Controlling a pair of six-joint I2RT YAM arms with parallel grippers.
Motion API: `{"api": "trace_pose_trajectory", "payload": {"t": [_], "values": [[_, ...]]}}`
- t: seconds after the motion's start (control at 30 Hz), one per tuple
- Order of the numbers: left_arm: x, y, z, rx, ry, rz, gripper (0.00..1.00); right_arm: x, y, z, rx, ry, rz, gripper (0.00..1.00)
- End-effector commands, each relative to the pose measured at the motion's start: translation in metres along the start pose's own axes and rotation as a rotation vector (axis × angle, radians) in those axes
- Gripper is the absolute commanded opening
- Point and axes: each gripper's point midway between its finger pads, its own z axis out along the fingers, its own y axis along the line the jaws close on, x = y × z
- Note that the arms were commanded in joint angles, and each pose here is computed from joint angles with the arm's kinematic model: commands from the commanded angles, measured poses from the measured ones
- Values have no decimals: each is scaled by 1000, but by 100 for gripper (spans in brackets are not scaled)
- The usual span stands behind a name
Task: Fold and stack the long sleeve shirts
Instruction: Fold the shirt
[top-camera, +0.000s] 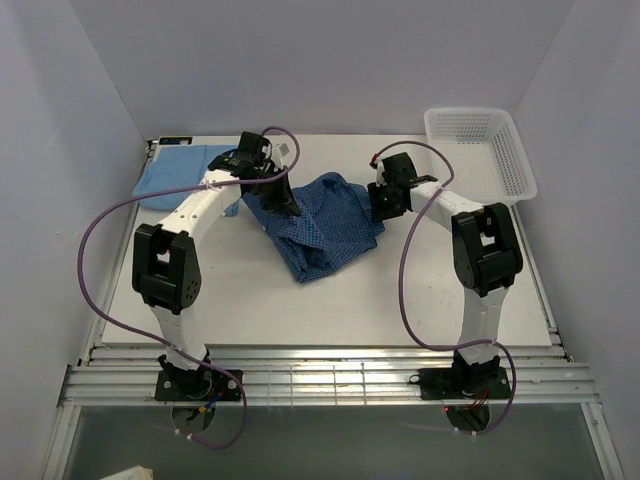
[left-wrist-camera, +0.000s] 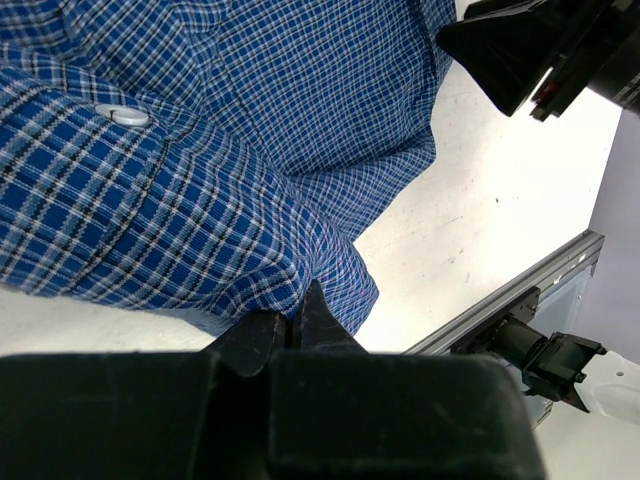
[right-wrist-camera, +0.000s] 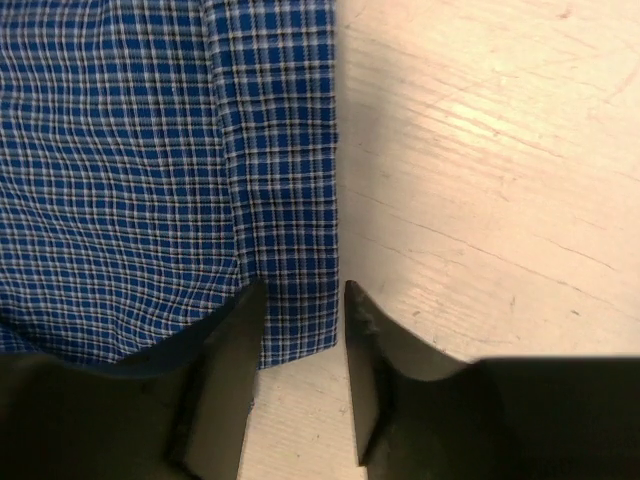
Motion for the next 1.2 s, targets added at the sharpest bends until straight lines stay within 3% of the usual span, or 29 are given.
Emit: {"api": "trace_pose_trajectory", "payload": {"t": [0.0, 0.2, 0.63, 0.83, 1.03, 1.17], "values": [[-9, -20, 6, 73, -4, 48, 0, 8, 9, 7, -53, 19, -28, 38], [-18, -38, 18, 120, 5, 83, 0, 48, 20, 18, -133, 111, -8, 31], [-15, -85, 63, 252, 83, 166, 0, 71, 42, 9, -241, 118, 58, 28], [-17, -98, 83, 303, 108, 175, 0, 64, 13, 2, -64, 101, 68, 27], [-32, -112, 97, 373, 84, 193, 0, 47, -38, -18, 231, 58, 51, 25], [-35, -121, 108, 431, 74, 212, 0, 43, -26, -14, 131, 59, 6, 24]]}}
